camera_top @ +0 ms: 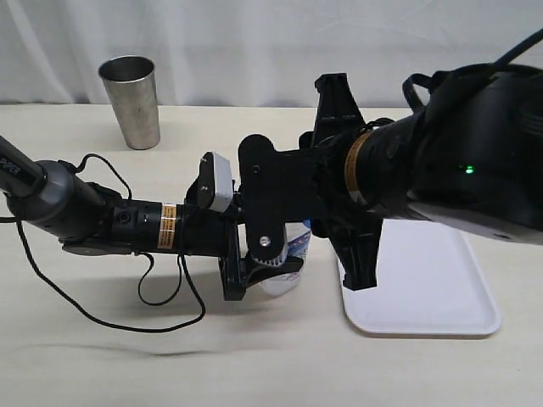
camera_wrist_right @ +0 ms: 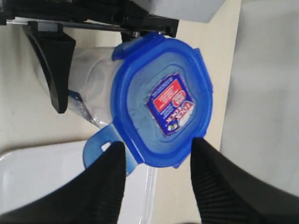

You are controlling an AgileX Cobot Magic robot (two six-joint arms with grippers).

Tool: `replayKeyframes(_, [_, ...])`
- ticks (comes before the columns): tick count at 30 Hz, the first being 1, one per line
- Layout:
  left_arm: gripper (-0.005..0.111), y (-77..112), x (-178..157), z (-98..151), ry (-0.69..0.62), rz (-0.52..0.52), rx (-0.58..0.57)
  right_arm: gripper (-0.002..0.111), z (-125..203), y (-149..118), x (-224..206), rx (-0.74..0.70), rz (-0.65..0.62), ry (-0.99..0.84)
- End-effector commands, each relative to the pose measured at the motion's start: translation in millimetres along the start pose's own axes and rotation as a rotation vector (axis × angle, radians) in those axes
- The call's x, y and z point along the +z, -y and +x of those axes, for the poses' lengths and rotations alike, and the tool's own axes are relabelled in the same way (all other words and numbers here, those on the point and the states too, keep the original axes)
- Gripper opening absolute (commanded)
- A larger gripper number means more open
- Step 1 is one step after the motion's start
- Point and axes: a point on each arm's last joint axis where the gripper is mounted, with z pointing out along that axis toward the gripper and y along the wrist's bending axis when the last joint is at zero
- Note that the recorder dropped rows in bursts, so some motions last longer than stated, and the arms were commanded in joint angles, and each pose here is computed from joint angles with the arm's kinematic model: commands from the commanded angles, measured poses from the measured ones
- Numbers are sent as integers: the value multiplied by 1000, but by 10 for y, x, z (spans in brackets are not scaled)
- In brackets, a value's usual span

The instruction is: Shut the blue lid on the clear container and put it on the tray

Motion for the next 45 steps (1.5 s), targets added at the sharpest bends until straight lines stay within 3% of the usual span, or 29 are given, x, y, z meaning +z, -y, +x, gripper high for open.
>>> replayKeyframes(1, [0,6,-21,-64,39,13,6,42,14,-51,125,-27,-27,-58])
replayKeyframes(8, [0,12,-21,-64,39,20,9,42,134,-13,259,39,-41,-99])
replayKeyframes(17, [0,11,-22,-71,47,19,7,42,77,-29,272,90,-74,-15])
replayKeyframes(22, [0,14,-22,-69,46,23,9,42,3,-104,261,42,-159,67])
replayKeyframes(34, [0,21,-21,-64,40,29,13,38,54,-109,256,22,-165,15])
replayKeyframes(39, [0,21,-21,-64,40,29,13,47,-3,-139,191,53,-213,95])
replayKeyframes(45, [0,21,-21,-64,40,29,13,48,65,2,-131,96,-120,160])
